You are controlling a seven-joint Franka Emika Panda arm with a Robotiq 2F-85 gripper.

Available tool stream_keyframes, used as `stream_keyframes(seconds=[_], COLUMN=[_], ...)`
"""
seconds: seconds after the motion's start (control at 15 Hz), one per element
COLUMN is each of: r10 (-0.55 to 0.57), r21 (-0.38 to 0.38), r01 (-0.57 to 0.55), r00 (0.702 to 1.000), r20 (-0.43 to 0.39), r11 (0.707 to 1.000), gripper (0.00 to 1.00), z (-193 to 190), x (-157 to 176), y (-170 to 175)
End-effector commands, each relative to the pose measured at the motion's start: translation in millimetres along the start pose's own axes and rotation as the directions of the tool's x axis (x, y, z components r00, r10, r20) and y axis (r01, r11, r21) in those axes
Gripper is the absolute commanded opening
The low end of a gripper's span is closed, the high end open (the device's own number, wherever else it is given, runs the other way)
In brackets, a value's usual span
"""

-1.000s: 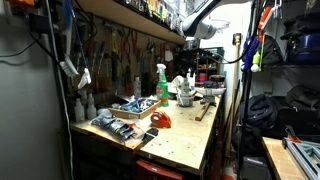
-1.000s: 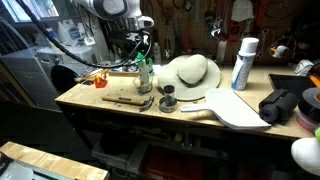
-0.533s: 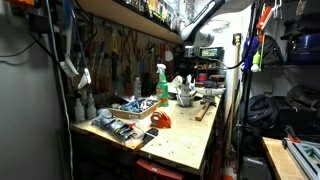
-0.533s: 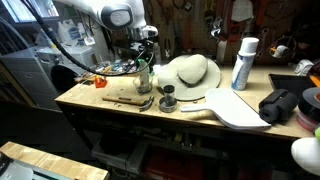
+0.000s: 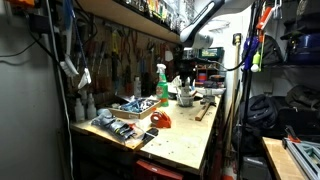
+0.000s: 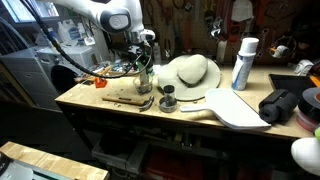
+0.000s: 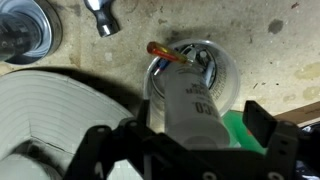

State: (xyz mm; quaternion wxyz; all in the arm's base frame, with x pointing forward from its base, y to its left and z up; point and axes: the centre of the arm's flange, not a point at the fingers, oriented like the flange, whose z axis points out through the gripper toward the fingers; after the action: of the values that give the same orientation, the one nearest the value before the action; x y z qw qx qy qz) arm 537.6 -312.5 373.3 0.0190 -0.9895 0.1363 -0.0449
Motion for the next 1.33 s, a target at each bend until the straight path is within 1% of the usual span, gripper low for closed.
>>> stream_keyframes(seconds=[0.0, 0.13, 0.2, 0.33, 0.47, 0.53, 0.6, 0.73, 0.87, 1.0, 1.07, 1.13, 1.2, 1.27], r10=[0.012, 0.018, 0.017, 0.02, 0.019, 0.012, 0.008, -0.011, -0.036, -0.087, -0.111, -0.172, -0.234, -0.282], r21=[0.008, 0.007, 0.001, -0.003, -0.007, -0.007, -0.012, -0.018, 0.022, 0.064, 0.059, 0.054, 0.078, 0.073], r01=[-0.012, -0.018, -0.017, -0.02, -0.02, -0.013, -0.009, 0.009, 0.039, 0.096, 0.12, 0.179, 0.241, 0.287], r00=[0.999, 0.998, 0.997, 0.997, 0.996, 0.996, 0.996, 0.995, 0.993, 0.988, 0.984, 0.978, 0.968, 0.957], r20=[-0.051, -0.064, -0.07, -0.08, -0.086, -0.084, -0.087, -0.095, -0.112, -0.131, -0.14, -0.12, -0.091, -0.073], r11=[1.0, 1.0, 1.0, 1.0, 1.0, 1.0, 1.0, 1.0, 0.999, 0.993, 0.991, 0.982, 0.967, 0.955], gripper=[0.78, 0.78, 0.55, 0.52, 0.35, 0.31, 0.31, 0.31, 0.31, 0.31, 0.31, 0.31, 0.31, 0.31], z=[7.0, 9.0, 9.9, 11.9, 8.5, 2.3, -2.6, -24.2, -58.9, -91.1, -103.2, -114.6, -118.5, -111.1], x=[-8.6, -8.1, -8.9, -9.8, -11.0, -13.8, -16.5, -28.8, -46.6, -67.6, -77.7, -91.6, -103.1, -118.2], y=[-0.4, -1.0, -1.2, -1.5, -2.6, -4.7, -6.7, -13.1, -17.9, -24.2, -27.4, -30.8, -39.1, -55.1])
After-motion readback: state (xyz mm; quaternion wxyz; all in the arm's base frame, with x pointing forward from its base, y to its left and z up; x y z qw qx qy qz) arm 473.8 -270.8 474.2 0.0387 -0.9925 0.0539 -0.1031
